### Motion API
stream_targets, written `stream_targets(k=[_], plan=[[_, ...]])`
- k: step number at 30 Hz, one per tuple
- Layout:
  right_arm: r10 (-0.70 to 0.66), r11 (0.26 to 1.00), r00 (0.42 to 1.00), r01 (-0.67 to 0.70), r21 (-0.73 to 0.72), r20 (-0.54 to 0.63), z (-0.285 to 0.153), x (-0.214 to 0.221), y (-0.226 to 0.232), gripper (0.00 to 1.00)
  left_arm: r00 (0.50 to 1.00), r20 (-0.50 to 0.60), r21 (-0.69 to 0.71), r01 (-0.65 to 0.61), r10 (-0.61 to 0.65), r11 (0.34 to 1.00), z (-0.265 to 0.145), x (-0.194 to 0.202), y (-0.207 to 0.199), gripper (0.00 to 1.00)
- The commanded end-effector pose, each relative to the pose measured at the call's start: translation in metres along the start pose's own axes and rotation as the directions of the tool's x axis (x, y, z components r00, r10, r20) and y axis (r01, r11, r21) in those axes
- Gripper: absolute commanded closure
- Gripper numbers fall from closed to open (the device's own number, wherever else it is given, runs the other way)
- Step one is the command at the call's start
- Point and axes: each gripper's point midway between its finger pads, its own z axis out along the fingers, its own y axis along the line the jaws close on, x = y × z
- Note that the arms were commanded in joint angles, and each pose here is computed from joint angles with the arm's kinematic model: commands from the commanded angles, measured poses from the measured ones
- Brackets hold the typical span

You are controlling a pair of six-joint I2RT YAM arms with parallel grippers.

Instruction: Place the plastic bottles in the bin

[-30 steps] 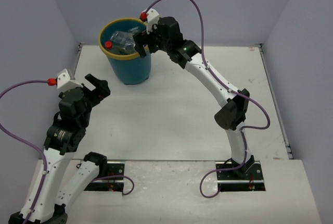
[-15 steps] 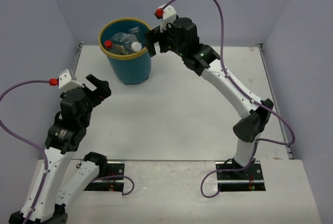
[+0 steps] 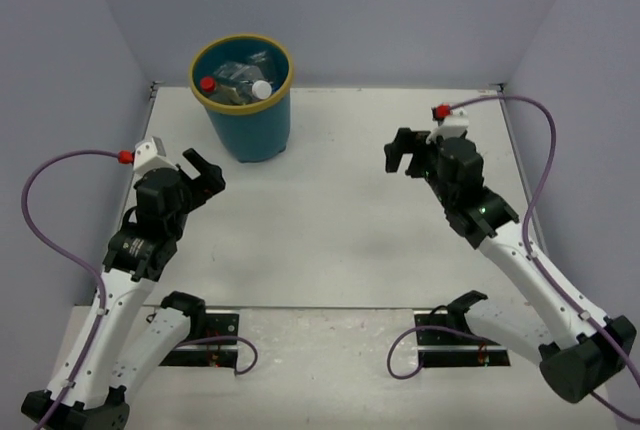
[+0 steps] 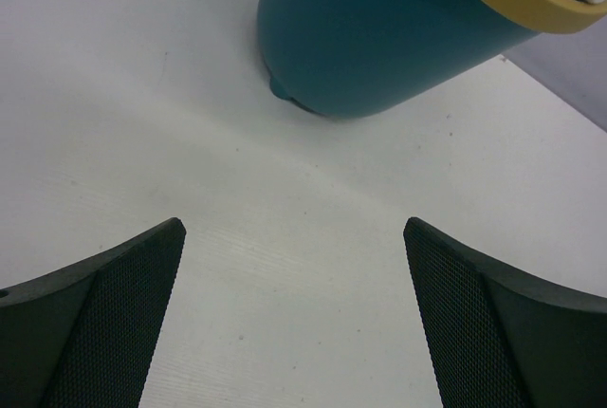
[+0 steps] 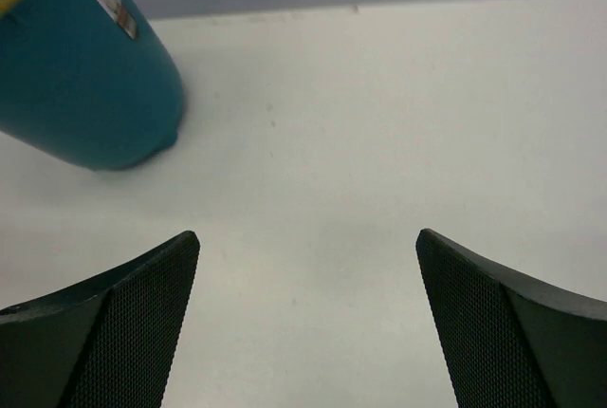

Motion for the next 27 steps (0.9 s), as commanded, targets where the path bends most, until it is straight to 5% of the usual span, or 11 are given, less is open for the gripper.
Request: stream_targets(k=[1, 9, 27], plan=[[0.163, 0.980, 0.985, -0.167, 0.110, 0.049, -0.022, 0.039, -0.034, 0.01, 1.000, -0.007, 0.018, 0.014, -0.014, 1.000, 0.011, 0.007, -0.004, 0.00], [0.269, 0.945, 0.963, -0.270, 0.187, 0.029, -0.046, 0.107, -0.066, 0.01, 0.998, -0.067, -0.006, -0.010, 0.009, 1.000, 0.025, 0.035, 0.007, 0.00], [0.325, 0.910, 0.942, -0.336, 0.244, 0.083, -0.055, 0.099, -0.077, 0.01, 0.998, -0.061, -0.029, -0.001, -0.001, 1.000, 0.030, 0.036, 0.010, 0.00]])
